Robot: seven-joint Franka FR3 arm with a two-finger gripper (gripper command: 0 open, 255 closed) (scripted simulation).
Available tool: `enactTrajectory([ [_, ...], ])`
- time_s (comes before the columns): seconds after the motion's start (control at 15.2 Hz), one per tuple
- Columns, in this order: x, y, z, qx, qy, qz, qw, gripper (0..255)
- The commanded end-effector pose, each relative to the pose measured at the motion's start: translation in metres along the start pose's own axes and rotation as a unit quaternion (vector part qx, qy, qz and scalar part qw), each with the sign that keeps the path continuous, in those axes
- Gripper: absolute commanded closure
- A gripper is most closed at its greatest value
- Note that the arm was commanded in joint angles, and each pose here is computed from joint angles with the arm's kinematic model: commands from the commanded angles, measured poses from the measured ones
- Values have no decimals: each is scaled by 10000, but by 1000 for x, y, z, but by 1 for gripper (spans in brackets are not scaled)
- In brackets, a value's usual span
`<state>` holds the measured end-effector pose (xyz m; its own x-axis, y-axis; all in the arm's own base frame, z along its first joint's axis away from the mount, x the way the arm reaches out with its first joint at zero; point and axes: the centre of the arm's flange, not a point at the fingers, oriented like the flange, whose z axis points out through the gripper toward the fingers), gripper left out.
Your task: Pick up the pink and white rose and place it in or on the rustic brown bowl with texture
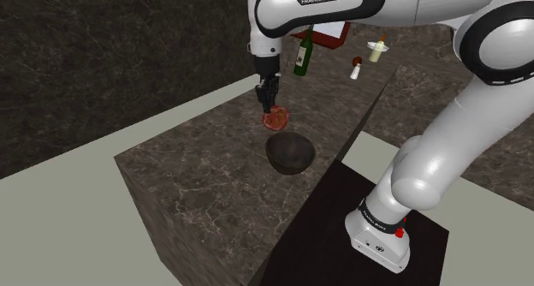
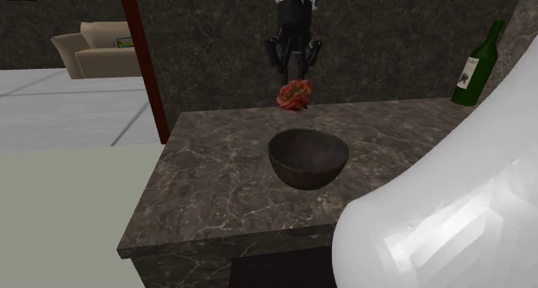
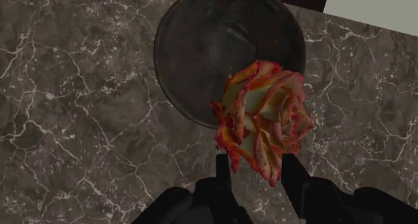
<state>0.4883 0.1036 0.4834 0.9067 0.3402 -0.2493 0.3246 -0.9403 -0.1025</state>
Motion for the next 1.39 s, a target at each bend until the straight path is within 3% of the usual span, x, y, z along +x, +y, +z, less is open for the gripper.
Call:
enactTrajectory([
  [0.0,-27,-4,7,1,1,2,10000,255],
  [0.26,-78,-8,17,1,1,2,10000,255],
  [1.32,-58,0,95,1,1,2,10000,255],
])
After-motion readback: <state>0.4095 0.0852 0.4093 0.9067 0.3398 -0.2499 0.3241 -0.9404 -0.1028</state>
